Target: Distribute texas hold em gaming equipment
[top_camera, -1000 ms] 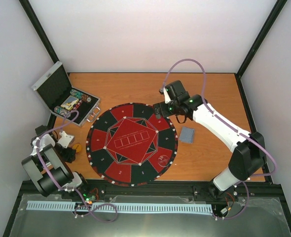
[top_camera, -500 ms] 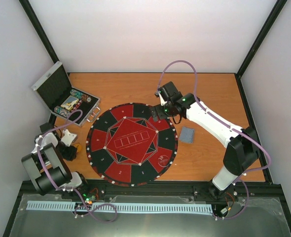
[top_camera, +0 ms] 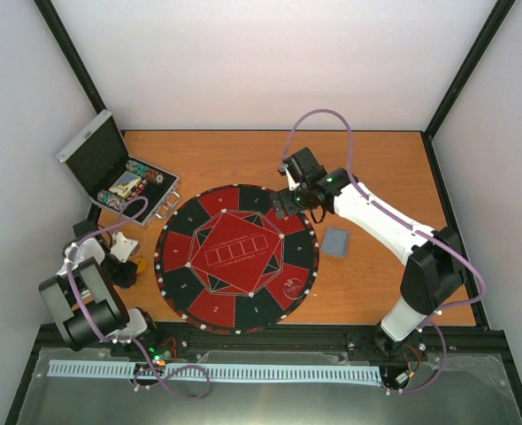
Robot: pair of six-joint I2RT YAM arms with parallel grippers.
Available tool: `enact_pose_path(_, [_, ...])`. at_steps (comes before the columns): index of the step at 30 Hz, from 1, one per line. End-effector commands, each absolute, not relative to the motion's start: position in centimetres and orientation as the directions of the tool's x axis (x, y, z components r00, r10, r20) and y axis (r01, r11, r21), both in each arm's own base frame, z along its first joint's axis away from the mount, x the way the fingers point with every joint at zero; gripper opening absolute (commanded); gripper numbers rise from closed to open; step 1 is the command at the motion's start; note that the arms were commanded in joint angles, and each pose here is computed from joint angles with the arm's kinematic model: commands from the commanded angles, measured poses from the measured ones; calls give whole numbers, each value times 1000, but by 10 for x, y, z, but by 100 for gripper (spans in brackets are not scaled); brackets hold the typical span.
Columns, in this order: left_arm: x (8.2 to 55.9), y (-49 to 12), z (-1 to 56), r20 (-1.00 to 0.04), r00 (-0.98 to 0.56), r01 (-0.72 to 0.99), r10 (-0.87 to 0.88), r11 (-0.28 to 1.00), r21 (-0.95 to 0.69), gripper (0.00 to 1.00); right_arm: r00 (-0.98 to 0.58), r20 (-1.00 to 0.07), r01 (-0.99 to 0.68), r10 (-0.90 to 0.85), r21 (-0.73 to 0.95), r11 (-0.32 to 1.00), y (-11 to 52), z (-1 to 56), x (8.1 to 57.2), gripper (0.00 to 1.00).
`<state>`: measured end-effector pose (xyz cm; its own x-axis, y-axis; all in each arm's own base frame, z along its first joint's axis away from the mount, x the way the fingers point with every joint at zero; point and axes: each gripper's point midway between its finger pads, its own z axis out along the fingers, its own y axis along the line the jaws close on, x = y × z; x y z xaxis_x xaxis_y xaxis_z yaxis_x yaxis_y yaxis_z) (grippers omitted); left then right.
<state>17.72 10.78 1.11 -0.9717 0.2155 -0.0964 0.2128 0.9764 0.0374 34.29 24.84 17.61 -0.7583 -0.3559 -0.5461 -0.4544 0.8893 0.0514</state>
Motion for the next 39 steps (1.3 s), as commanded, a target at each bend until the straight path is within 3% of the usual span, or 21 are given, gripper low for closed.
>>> enact_pose_path(1, [171, 116, 2, -52, -976, 206, 210, 975, 79, 50, -755, -541, -459, -371, 32, 888, 246, 171, 341, 100])
enact_pose_path(28, [173, 92, 41, -132, -958, 257, 254, 966, -8, 48, -748, -546, -475, -377, 46, 879, 251, 171, 342, 100])
enact_pose_path(39, [211, 75, 90, -261, -912, 343, 317, 938, -58, 45, -752, -577, -518, -319, 217, 827, 285, 179, 335, 100])
